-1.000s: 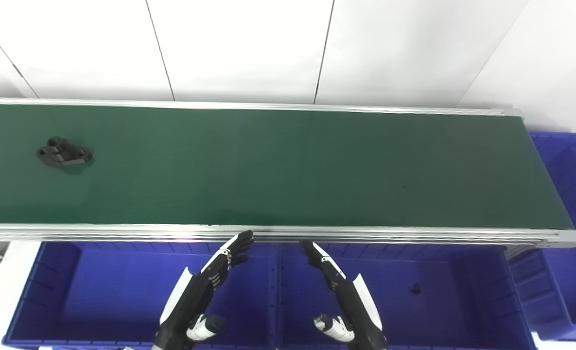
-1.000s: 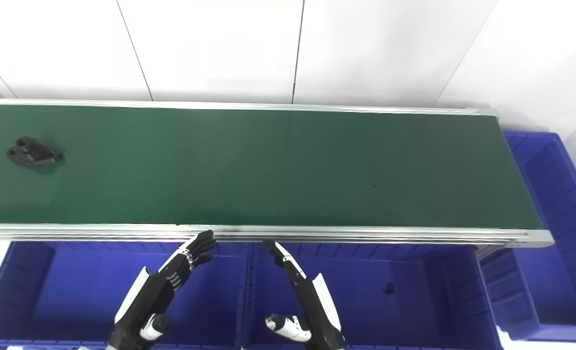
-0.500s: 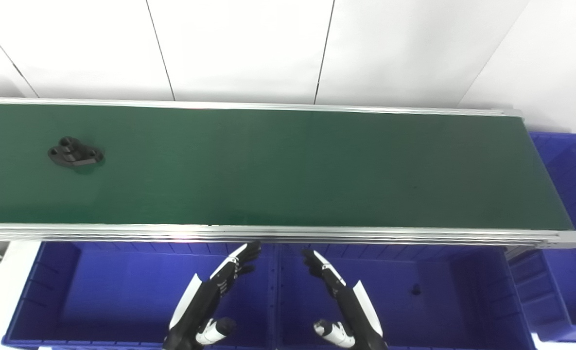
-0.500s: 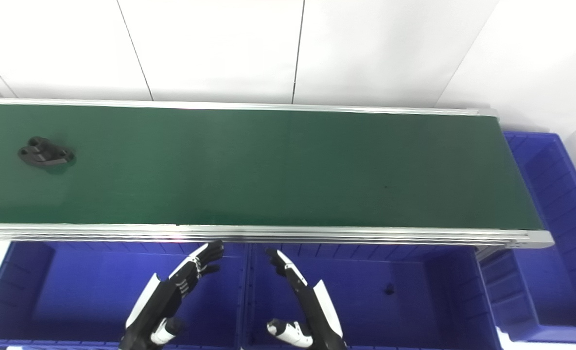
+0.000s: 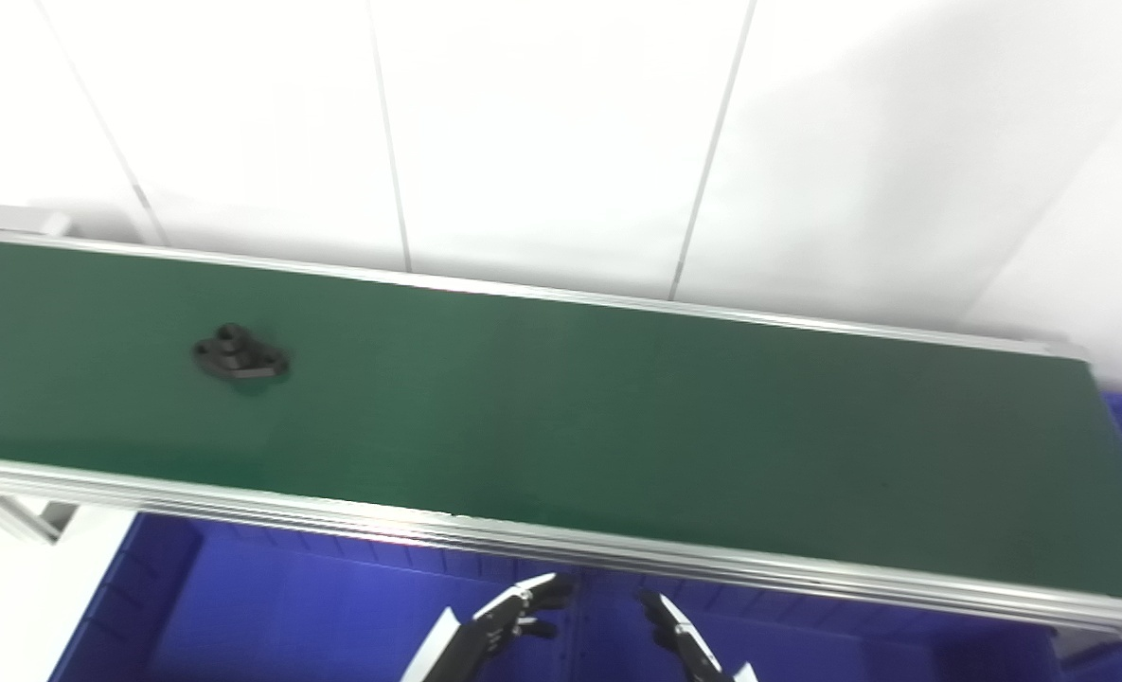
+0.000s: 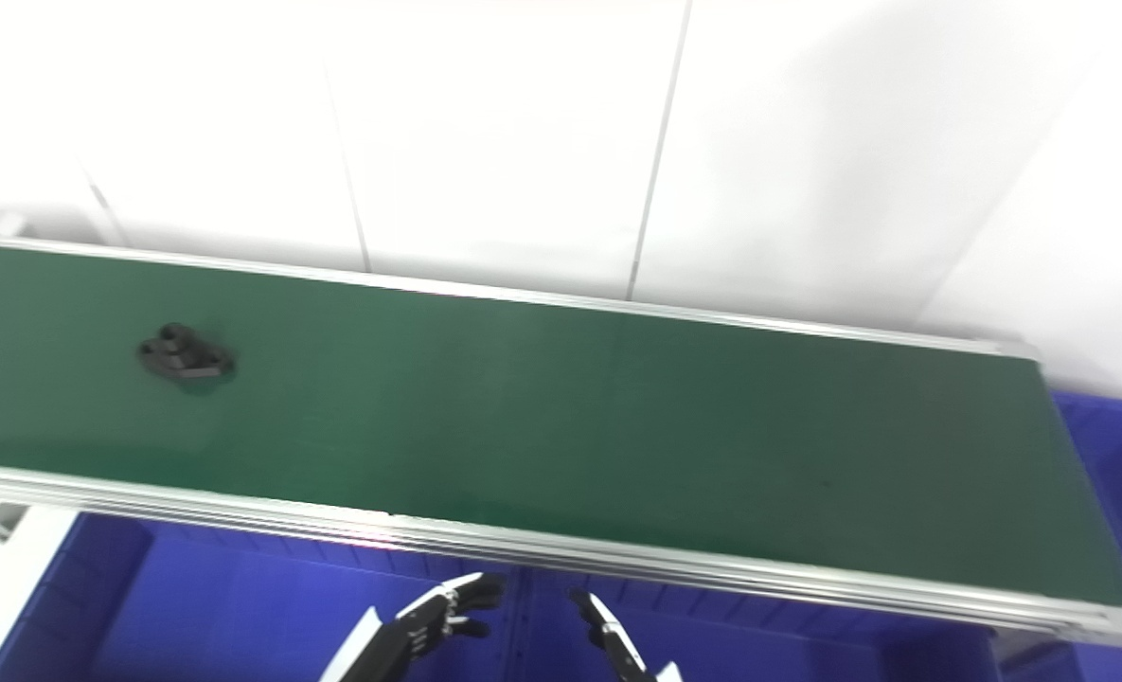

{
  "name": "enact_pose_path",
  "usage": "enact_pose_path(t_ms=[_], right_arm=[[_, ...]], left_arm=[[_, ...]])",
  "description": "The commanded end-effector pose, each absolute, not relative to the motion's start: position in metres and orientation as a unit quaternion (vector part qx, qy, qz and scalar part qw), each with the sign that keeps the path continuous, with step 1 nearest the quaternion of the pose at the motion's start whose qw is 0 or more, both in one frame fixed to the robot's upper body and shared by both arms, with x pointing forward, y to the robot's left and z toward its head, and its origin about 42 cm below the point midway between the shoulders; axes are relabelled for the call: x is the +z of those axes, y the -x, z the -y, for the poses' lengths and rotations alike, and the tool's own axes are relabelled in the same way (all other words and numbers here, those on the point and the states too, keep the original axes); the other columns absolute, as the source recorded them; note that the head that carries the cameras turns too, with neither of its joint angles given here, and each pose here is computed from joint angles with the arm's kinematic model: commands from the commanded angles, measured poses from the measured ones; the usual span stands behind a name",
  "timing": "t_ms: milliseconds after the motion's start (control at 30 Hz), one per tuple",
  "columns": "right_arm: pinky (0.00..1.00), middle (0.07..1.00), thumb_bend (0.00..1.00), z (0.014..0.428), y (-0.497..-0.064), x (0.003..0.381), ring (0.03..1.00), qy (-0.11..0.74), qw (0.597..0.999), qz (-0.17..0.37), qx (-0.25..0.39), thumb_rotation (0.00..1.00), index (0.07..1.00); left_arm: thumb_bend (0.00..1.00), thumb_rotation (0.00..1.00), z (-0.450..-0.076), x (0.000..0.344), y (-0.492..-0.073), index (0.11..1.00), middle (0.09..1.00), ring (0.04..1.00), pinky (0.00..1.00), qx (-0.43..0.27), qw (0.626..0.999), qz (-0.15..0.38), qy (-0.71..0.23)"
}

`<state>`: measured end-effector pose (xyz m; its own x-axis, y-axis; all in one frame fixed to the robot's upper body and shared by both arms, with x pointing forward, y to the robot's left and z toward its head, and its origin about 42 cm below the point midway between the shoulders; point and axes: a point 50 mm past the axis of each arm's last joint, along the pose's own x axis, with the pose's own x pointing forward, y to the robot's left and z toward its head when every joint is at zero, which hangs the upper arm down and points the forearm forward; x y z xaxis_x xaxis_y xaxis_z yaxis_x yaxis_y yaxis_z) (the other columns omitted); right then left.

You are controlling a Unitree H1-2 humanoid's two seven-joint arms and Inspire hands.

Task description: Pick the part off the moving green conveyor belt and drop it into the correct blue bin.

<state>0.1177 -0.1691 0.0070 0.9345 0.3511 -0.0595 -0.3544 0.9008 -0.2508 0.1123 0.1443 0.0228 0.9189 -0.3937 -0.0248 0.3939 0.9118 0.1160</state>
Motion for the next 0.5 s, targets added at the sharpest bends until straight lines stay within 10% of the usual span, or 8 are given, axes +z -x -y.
enact_pose_path(t_ms=[0, 467], right_arm=[[0.88, 0.925, 0.96, 0.168, -0.122, 0.026, 0.921, 0.116, 0.976, 0.053, 0.176, 0.96, 0.916], [0.92, 0.944, 0.96, 0.171, -0.13, 0.07, 0.945, 0.094, 0.973, 0.133, 0.165, 0.97, 0.922]], left_arm=[[0.93, 0.92, -0.147, 0.029, -0.116, 0.824, 0.852, 0.826, 0.72, -0.195, 0.978, 0.029, -0.062], [0.94, 0.91, -0.143, 0.026, -0.117, 0.816, 0.843, 0.805, 0.69, -0.196, 0.978, 0.034, -0.071]])
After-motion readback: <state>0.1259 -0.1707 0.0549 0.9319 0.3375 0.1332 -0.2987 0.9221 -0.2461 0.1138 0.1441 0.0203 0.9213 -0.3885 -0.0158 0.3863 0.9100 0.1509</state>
